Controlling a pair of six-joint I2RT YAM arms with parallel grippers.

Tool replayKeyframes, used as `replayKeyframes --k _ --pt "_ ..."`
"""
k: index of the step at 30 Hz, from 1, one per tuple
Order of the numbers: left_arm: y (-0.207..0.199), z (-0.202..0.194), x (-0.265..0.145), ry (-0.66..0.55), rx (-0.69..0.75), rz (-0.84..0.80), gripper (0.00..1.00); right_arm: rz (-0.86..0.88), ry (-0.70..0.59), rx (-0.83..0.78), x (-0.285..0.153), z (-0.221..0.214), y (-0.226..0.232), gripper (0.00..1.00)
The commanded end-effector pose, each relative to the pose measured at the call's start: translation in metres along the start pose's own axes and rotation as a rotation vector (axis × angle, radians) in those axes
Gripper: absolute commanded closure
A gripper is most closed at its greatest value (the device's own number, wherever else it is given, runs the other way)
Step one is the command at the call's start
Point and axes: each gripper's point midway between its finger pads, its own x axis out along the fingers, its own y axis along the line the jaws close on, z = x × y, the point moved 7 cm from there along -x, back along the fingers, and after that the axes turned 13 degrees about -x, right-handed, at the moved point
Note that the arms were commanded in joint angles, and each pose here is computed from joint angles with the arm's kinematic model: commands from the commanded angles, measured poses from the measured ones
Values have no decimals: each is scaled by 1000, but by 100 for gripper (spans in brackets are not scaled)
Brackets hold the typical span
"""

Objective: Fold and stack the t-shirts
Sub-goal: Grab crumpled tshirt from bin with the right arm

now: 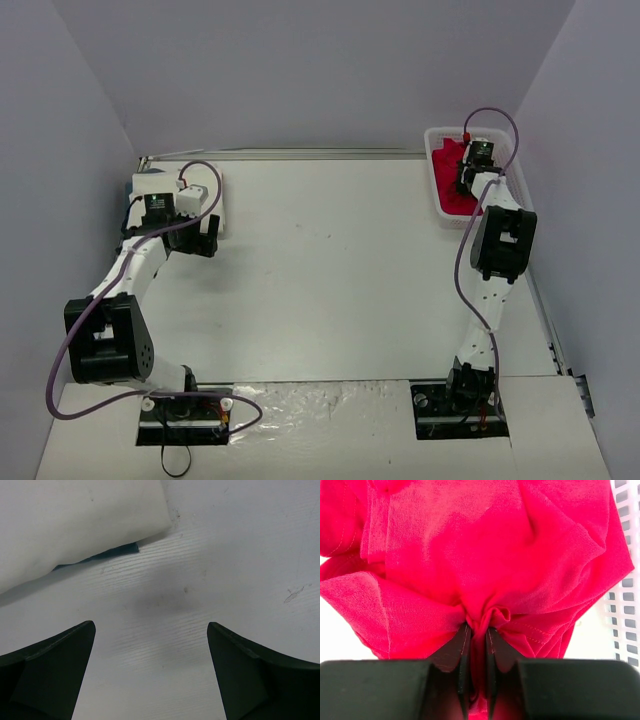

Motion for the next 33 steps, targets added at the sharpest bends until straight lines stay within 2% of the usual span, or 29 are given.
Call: replayKeyframes --k 1,5,10,16,28,33 --pt "-2 8 -5 -25 21 -11 6 8 158 -28 1 -40 2 100" --pt "-2 8 -5 -24 20 -14 6 -41 115 -37 -19 -27 -7 100" --pt "-3 8 -7 -33 24 -17 5 -211 -30 -86 -69 6 -24 100" --pt "-3 8 -7 -24 27 -24 6 -311 -102 -132 -106 19 -27 100" --pt "-6 9 -14 -36 28 -34 6 -379 -195 -177 -153 43 -22 100" --pt "-7 9 -13 -36 27 -45 6 -394 -236 -215 -173 48 -6 100"
